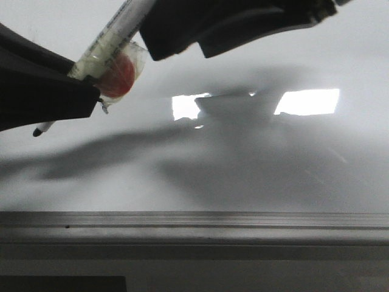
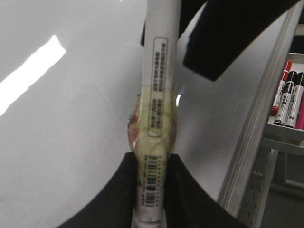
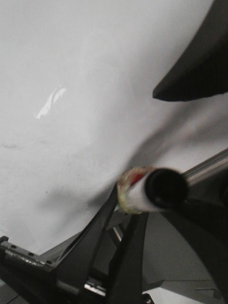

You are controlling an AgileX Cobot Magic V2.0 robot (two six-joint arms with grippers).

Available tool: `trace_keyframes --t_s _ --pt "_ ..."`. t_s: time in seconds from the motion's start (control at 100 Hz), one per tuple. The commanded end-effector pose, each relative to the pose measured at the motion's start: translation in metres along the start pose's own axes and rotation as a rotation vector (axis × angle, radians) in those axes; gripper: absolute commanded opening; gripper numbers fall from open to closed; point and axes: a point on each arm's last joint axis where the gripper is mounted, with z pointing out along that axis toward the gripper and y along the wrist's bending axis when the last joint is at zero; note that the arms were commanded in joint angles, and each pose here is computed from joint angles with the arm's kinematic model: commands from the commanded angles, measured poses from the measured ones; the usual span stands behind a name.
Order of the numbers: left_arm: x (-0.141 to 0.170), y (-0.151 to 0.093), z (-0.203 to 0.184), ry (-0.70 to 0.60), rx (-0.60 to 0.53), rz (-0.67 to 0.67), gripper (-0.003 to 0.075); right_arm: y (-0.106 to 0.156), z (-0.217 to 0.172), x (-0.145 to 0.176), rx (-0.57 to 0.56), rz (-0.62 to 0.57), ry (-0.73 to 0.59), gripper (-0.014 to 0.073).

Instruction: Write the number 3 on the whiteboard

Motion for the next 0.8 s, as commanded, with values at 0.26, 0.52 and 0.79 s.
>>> trace_keyframes --t_s 0.26,0.52,0.79 --pt "-0.014 0.003 -0.001 -0.088 -0.007 0.018 -0.0020 0.013 0.010 -0.031 -0.044 -0.046 -0.065 0.0343" --pt "-0.014 0.003 -0.001 -0.091 -0.007 0.018 -0.0020 0.012 0.010 -0.031 -0.043 -0.043 -0.065 -0.0066" --pt "-0.015 0.003 -0.004 -0.086 -0.015 0.000 0.0310 0.010 0.010 -0.031 -0.023 -0.085 -0.063 -0.0064"
